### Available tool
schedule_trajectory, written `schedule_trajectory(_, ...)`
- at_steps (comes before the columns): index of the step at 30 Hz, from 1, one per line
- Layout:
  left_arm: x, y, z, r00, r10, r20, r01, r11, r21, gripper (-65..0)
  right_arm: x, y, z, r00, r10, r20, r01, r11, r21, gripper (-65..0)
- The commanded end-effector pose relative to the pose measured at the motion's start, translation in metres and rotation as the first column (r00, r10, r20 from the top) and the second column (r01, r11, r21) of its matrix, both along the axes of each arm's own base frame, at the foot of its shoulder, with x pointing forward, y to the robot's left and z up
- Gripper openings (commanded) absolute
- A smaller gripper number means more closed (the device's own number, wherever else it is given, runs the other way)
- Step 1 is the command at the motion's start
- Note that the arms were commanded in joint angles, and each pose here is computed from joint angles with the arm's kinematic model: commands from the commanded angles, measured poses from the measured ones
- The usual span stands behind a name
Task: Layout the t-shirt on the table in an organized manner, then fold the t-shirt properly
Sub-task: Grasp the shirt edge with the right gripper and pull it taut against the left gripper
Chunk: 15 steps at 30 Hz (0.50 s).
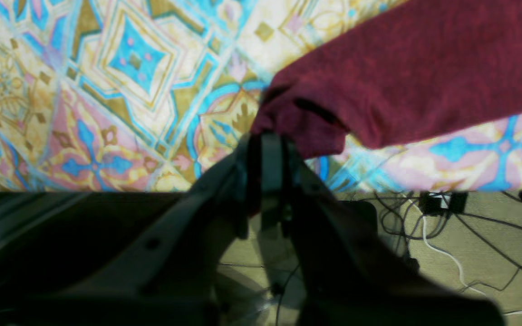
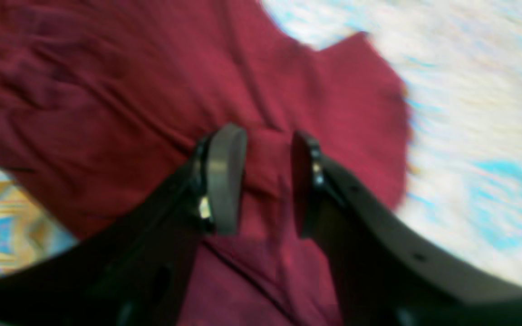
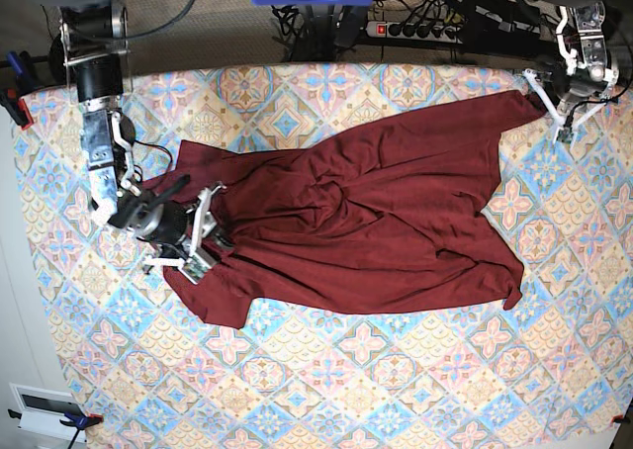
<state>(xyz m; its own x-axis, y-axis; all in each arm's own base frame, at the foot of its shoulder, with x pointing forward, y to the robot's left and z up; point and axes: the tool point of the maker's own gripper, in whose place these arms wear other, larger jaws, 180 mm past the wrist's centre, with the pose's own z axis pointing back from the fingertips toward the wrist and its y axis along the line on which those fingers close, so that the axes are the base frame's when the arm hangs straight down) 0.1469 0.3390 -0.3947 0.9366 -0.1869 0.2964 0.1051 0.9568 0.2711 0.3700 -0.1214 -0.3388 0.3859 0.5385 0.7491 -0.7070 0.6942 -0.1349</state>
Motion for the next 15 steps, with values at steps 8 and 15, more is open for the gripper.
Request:
schedule_trajectory(8,0.006,0.006,0.009,1.0,-0.01,0.024,0.009,1.0,0.024,-65.0,0.022,0.002,-0.015,0.998,0.051,-0.037,-0.054,0.994,-0.09,-32.8)
schedule_trajectory(15,0.006,0.005,0.009,1.0,-0.009,0.024,0.008,1.0,0.023,-65.0,0.019,-0.023,-0.055,0.995,-0.003,-0.103,-0.011,0.992,-0.129,-32.7)
